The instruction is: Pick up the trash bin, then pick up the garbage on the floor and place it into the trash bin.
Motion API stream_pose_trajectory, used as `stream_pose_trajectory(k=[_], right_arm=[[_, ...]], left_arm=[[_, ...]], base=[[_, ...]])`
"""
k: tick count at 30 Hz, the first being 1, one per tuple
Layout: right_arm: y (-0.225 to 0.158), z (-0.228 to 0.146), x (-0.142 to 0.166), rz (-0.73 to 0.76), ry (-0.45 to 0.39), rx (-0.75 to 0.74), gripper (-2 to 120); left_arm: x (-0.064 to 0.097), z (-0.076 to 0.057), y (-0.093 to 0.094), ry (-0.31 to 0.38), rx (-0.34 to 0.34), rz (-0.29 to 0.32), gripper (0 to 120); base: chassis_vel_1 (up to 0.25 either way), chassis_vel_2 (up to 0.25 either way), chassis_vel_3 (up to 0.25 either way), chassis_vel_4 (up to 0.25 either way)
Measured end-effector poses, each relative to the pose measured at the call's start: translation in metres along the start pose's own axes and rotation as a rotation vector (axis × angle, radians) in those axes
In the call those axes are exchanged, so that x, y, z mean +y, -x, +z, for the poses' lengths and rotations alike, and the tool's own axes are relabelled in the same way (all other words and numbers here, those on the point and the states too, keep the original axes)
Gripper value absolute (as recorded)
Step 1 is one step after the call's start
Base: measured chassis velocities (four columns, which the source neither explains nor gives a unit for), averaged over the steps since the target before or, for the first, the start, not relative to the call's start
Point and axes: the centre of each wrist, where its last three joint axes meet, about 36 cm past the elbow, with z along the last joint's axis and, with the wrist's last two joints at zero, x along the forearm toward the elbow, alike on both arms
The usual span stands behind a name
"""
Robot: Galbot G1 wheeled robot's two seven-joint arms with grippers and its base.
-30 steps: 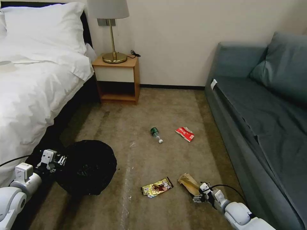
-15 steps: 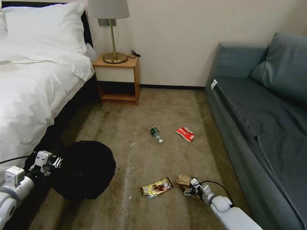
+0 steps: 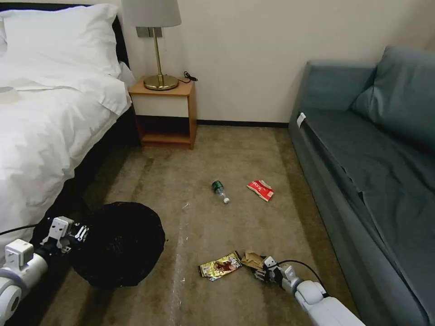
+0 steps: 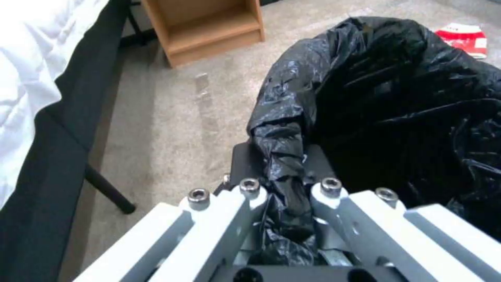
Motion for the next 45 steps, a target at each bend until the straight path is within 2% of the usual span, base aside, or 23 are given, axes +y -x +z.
stream_pose_trajectory(k=[2, 6, 8, 9, 12, 16, 22, 23, 24, 26, 27, 29, 32, 34, 38, 40, 41, 43, 44, 45], right_arm=[[-0.006, -0.002, -0.007, 0.016, -0.001, -0.007, 36], [-0.011, -0.005, -0.014, 0.033, -0.006, -0.014, 26], [-0.015, -0.008, -0.019, 0.06, -0.008, -0.025, 16], [-0.015, -0.008, -0.019, 0.06, -0.008, -0.025, 16], [-0.018, -0.014, -0.025, 0.087, -0.009, -0.042, 2], [-0.024, -0.021, -0.033, 0.102, -0.013, -0.063, 0], [-0.038, -0.055, -0.052, 0.126, -0.047, -0.137, 0], [-0.043, -0.07, -0.057, 0.129, -0.056, -0.169, 0], [-0.043, -0.07, -0.057, 0.129, -0.056, -0.169, 0], [-0.054, -0.118, -0.063, 0.116, -0.077, -0.261, 0], [-0.054, -0.118, -0.063, 0.116, -0.077, -0.261, 0], [-0.062, -0.156, -0.06, 0.089, -0.068, -0.329, 0], [-0.065, -0.175, -0.056, 0.068, -0.06, -0.356, 0], [-0.068, -0.209, -0.044, 0.011, -0.051, -0.396, 0], [-0.069, -0.236, -0.03, -0.041, -0.044, -0.416, 0], [-0.069, -0.272, -0.009, -0.107, -0.05, -0.452, 0], [-0.069, -0.272, -0.009, -0.107, -0.05, -0.452, 0], [-0.063, -0.303, 0.009, -0.165, -0.06, -0.479, 0], [-0.063, -0.303, 0.009, -0.165, -0.06, -0.479, 0], [-0.057, -0.324, 0.021, -0.208, -0.075, -0.499, 0]], left_arm=[[0.0, 0.001, 0.0, 0.001, 0.0, 0.001, 4], [0.0, 0.0, 0.001, 0.002, -0.001, 0.003, 4], [0.0, -0.001, 0.002, 0.005, -0.003, 0.008, 4], [0.0, -0.001, 0.002, 0.005, -0.003, 0.008, 4], [0.0, -0.003, 0.002, 0.008, -0.005, 0.013, 4], [0.0, -0.004, 0.003, 0.01, -0.005, 0.016, 4], [-0.002, -0.006, 0.008, 0.007, -0.016, 0.032, 4], [-0.004, -0.006, 0.01, 0.002, -0.018, 0.039, 4], [-0.004, -0.006, 0.01, 0.002, -0.018, 0.039, 4], [-0.006, -0.005, 0.017, -0.006, -0.025, 0.05, 4], [-0.006, -0.005, 0.017, -0.006, -0.025, 0.05, 4], [-0.009, -0.006, 0.024, -0.014, -0.035, 0.058, 4], [-0.01, -0.006, 0.028, -0.019, -0.041, 0.06, 4], [-0.012, -0.005, 0.034, -0.031, -0.05, 0.062, 4], [-0.012, -0.002, 0.038, -0.042, -0.05, 0.061, 4], [-0.013, 0.0, 0.041, -0.051, -0.052, 0.059, 4], [-0.013, 0.0, 0.041, -0.051, -0.052, 0.059, 4], [-0.014, 0.002, 0.041, -0.06, -0.053, 0.055, 4], [-0.014, 0.002, 0.041, -0.06, -0.053, 0.055, 4], [-0.014, 0.005, 0.036, -0.067, -0.053, 0.042, 4]], base=[[0.0, 0.0, 0.0, 0.0], [0.0, 0.0, 0.0, 0.0], [0.0, 0.0, 0.0, 0.0], [0.0, 0.0, 0.0, 0.0], [0.0, 0.0, 0.0, 0.0], [0.0, 0.0, 0.0, 0.0], [0.0, 0.0, 0.0, 0.0], [0.0, 0.0, 0.0, 0.0], [0.0, 0.0, 0.0, 0.0], [0.0, 0.0, 0.0, 0.0], [0.0, 0.0, 0.0, 0.0], [0.0, 0.0, 0.0, 0.0], [0.0, 0.0, 0.0, 0.0], [0.0, 0.0, 0.0, 0.0], [0.0, 0.0, 0.0, 0.0], [0.0, 0.0, 0.0, 0.0], [0.0, 0.0, 0.0, 0.0], [0.0, 0.0, 0.0, 0.0], [0.0, 0.0, 0.0, 0.0], [0.0, 0.0, 0.0, 0.0]])
